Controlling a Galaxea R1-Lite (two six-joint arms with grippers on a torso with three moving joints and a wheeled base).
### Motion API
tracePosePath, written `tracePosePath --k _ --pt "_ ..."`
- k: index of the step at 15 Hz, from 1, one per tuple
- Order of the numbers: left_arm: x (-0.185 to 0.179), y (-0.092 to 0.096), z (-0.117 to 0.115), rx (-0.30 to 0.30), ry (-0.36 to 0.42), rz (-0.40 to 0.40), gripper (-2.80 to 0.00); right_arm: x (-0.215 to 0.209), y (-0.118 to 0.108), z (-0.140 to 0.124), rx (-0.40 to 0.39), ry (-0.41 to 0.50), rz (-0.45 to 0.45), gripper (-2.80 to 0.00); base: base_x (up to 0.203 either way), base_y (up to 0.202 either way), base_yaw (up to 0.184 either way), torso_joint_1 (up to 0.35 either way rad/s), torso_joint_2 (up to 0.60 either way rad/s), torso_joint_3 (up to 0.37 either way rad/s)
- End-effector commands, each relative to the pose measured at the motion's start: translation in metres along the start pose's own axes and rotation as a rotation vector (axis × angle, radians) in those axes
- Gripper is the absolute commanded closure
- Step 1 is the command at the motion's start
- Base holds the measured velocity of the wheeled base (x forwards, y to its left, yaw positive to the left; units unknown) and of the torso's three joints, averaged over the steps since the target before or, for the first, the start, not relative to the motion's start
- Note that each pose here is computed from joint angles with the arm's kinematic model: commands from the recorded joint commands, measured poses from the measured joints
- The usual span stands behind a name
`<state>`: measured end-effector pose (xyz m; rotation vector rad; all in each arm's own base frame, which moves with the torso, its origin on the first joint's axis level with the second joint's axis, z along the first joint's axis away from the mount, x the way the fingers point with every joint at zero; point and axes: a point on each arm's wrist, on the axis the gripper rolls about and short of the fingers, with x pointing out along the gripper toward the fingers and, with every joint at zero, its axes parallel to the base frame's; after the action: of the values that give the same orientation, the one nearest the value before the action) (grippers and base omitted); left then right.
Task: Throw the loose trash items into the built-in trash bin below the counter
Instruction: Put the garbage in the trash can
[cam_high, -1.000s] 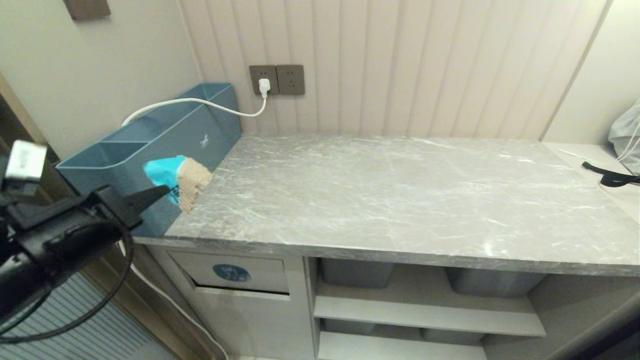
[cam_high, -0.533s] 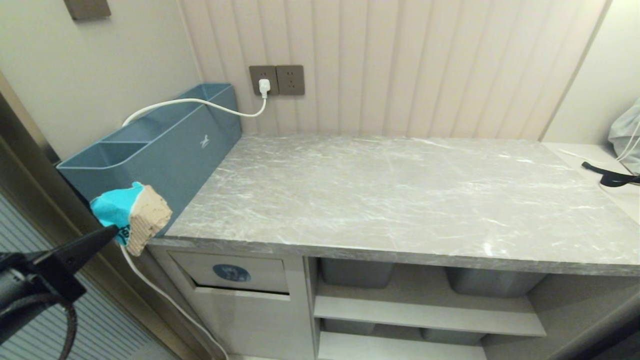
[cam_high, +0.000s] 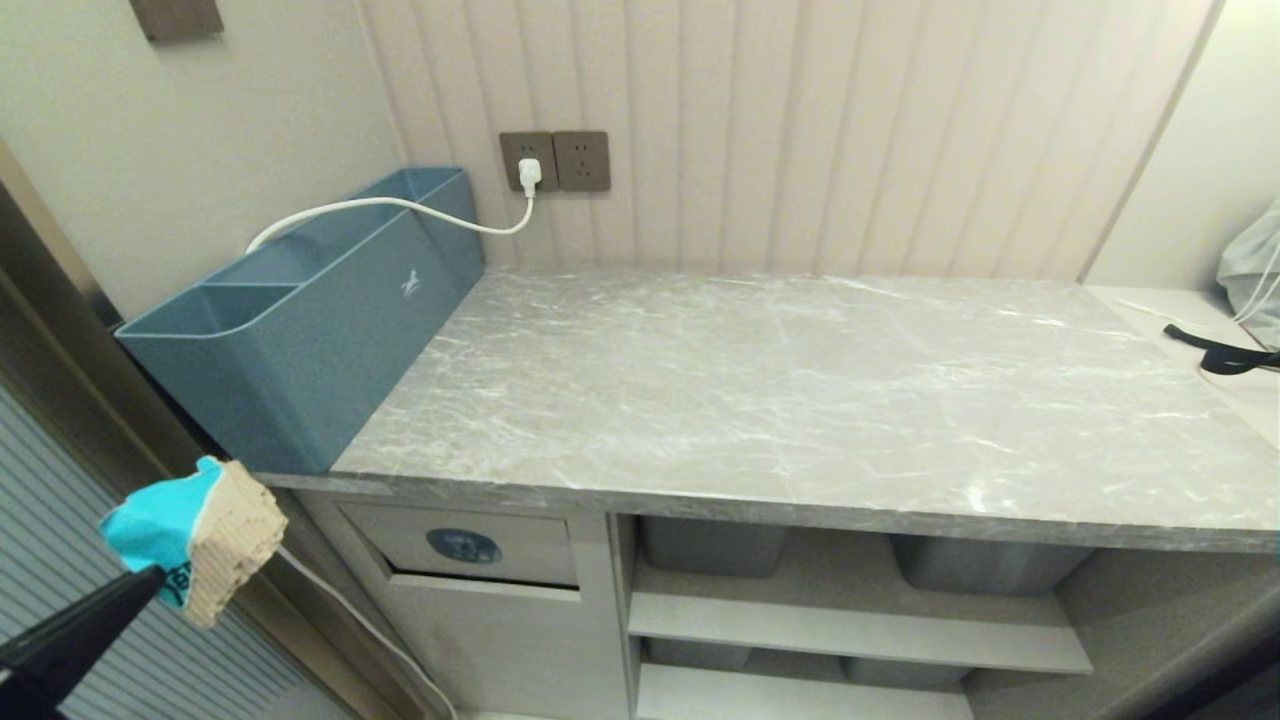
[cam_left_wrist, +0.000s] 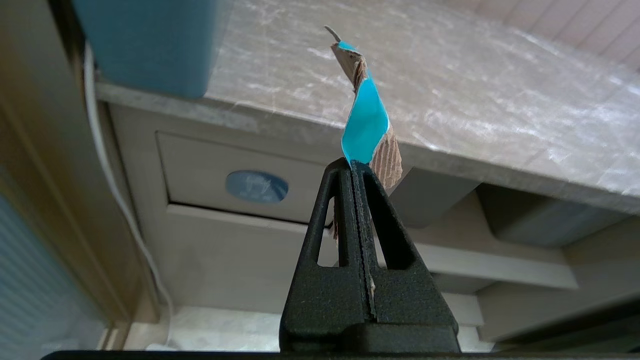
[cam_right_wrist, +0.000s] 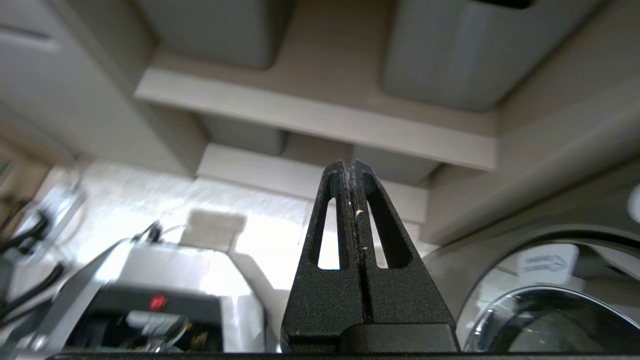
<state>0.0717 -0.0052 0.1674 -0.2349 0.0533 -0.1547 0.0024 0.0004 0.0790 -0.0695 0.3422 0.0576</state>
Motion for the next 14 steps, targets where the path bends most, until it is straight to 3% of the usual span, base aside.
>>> tracePosePath --k 1,3,6,8,14 --pt "-0.007 -0.001 0.001 0.01 -0.028 -0.008 0.0 -0.005 0.0 -0.002 0.006 -0.065 -0.049 0.0 0.0 0.0 0.0 0.0 0.0 0.0" --pt "-0.004 -0.001 0.001 0.048 -0.013 -0.009 0.0 -0.01 0.001 -0.005 0.003 -0.151 -0.063 0.0 0.0 0.0 0.0 0.0 0.0 0.0" --pt "-0.006 -0.001 -0.002 0.054 -0.011 -0.01 0.0 -0.022 0.002 -0.012 -0.002 -0.33 -0.065 0.0 0.0 0.0 0.0 0.0 0.0 0.0" --pt "-0.009 0.0 -0.008 0.127 0.001 -0.013 0.0 -0.023 0.002 -0.012 0.027 -0.341 -0.063 0.0 0.0 0.0 0.0 0.0 0.0 0.0" --pt "-0.015 0.001 -0.016 0.144 0.039 -0.039 0.0 -0.023 0.002 -0.012 0.037 -0.343 -0.06 0.0 0.0 0.0 0.0 -0.03 0.07 0.034"
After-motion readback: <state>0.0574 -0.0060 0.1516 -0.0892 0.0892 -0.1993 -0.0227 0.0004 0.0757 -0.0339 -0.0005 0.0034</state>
